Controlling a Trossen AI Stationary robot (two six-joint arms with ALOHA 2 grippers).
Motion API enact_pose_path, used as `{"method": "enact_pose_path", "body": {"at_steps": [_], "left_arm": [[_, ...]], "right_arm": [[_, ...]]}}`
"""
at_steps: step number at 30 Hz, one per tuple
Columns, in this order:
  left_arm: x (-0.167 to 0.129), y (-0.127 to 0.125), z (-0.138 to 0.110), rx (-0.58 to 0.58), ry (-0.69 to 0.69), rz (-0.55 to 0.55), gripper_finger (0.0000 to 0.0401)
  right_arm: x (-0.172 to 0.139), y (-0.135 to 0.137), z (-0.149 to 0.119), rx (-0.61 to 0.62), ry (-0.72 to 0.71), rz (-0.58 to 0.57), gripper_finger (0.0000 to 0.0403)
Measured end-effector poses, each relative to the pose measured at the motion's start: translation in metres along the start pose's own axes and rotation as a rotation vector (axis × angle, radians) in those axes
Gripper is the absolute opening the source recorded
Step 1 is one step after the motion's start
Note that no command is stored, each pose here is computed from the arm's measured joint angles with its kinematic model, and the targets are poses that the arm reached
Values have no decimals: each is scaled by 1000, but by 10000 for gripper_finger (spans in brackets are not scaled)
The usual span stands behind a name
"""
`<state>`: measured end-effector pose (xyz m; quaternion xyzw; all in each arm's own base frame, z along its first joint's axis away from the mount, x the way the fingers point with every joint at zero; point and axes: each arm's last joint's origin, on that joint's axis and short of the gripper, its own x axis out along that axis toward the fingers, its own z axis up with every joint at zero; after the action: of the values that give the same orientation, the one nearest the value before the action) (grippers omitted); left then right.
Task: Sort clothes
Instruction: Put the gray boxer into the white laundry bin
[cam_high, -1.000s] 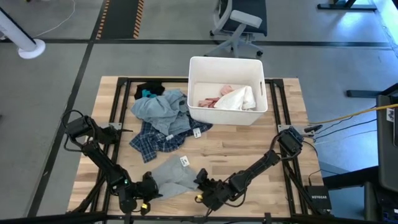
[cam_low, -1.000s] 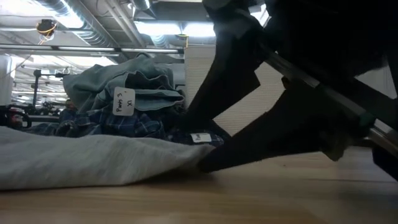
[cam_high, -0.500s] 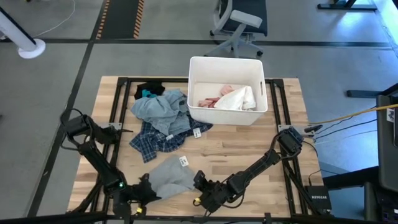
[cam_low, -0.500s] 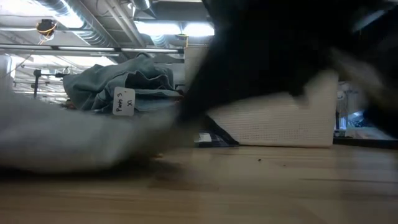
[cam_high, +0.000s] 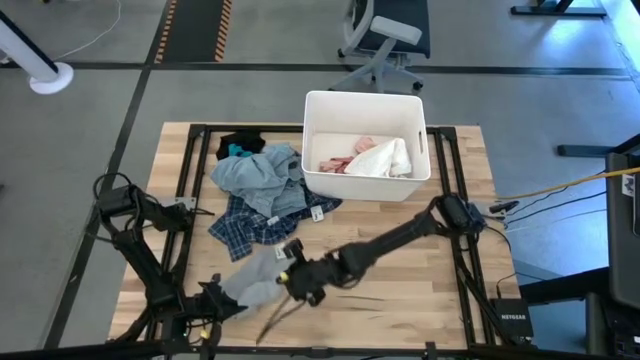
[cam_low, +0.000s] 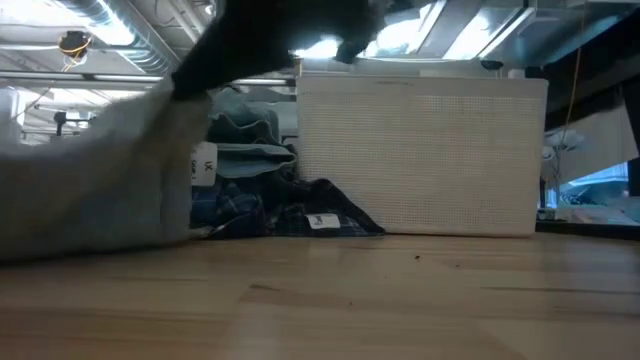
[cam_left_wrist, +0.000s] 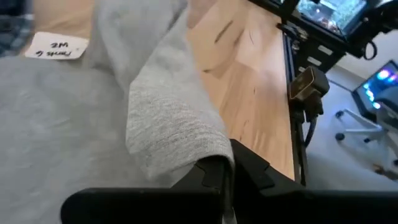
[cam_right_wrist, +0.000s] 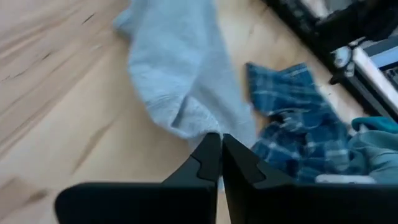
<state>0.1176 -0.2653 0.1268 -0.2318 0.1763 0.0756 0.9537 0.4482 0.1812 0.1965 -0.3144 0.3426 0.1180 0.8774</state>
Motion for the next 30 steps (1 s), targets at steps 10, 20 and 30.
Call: {"method": "enact_pose_path", "body": {"at_steps": [10,20,30], "left_arm": [[-12,9,-7,-14,18,18,2],[-15,17,-13,16,205,68,3],[-18,28,-18,-93,367,181,56]], "right_arm": [[30,-50,-22,118,-91,4,20],[56,-64,-39,162,-107,-47,25],[62,-69,-43,178,-108,-89,140]]}}
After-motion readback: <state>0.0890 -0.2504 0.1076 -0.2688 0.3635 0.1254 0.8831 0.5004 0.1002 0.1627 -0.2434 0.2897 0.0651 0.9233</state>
